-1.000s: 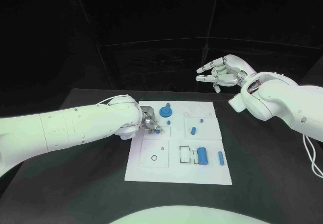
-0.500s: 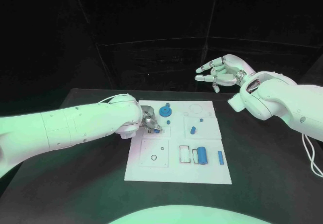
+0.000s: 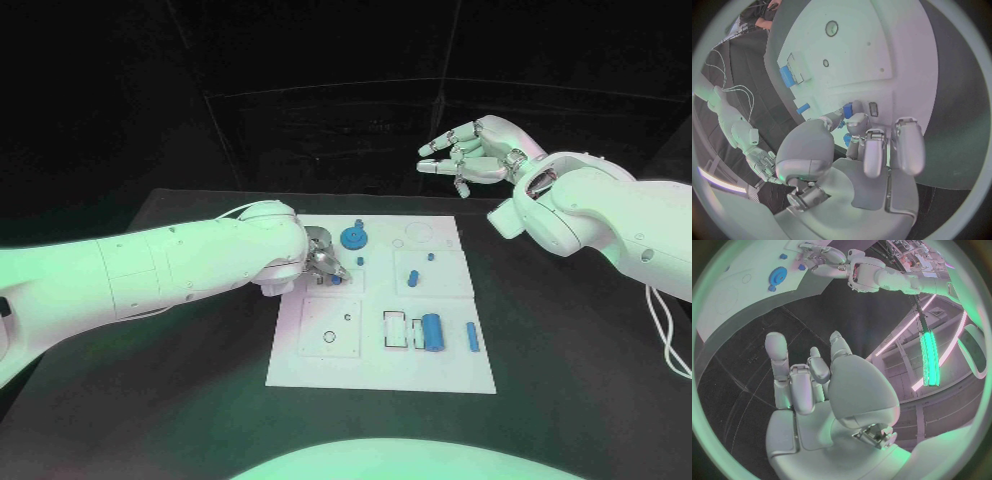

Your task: Assemble the parts on the task board

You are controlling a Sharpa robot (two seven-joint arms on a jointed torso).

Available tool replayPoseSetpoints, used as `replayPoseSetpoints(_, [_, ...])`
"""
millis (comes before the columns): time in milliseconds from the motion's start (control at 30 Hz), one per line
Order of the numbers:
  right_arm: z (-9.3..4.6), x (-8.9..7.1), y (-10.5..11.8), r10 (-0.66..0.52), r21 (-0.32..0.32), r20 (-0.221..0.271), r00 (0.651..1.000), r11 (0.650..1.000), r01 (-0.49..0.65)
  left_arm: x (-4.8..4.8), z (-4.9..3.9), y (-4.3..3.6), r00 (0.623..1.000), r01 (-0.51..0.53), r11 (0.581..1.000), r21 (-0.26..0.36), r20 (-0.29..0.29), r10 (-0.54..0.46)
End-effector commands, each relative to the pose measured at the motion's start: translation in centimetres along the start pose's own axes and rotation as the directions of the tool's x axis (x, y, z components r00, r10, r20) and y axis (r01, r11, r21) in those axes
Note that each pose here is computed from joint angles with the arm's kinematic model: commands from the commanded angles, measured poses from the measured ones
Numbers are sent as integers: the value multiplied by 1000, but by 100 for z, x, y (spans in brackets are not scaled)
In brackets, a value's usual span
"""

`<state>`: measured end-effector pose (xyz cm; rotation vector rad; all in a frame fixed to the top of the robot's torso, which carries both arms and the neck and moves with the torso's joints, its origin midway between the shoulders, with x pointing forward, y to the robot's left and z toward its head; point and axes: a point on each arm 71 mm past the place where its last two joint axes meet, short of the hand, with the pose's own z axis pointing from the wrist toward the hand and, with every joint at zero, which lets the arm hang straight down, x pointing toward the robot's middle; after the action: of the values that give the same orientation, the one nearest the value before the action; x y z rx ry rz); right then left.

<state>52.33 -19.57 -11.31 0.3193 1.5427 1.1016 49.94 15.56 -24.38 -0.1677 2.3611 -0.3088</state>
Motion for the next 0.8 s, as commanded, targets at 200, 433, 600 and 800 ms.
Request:
replayPoseSetpoints(200, [8,6,18,0,-5,-12,1000,1000,-1,11,23,15,1000,0,1000,-19,-31,0])
replayPoseSetpoints(433, [8,9,20,1,-6,-15,1000,1000,-1,-8,35,36,1000,7,1000,-26,-24,-8])
replayPoseSetpoints(600, [8,9,21,1,-6,-15,1000,1000,-1,-26,40,52,1000,19,999,-29,-15,-19])
replayPoseSetpoints(800, [8,7,19,1,-6,-15,1000,1000,-1,-42,24,74,999,37,999,-15,6,-37])
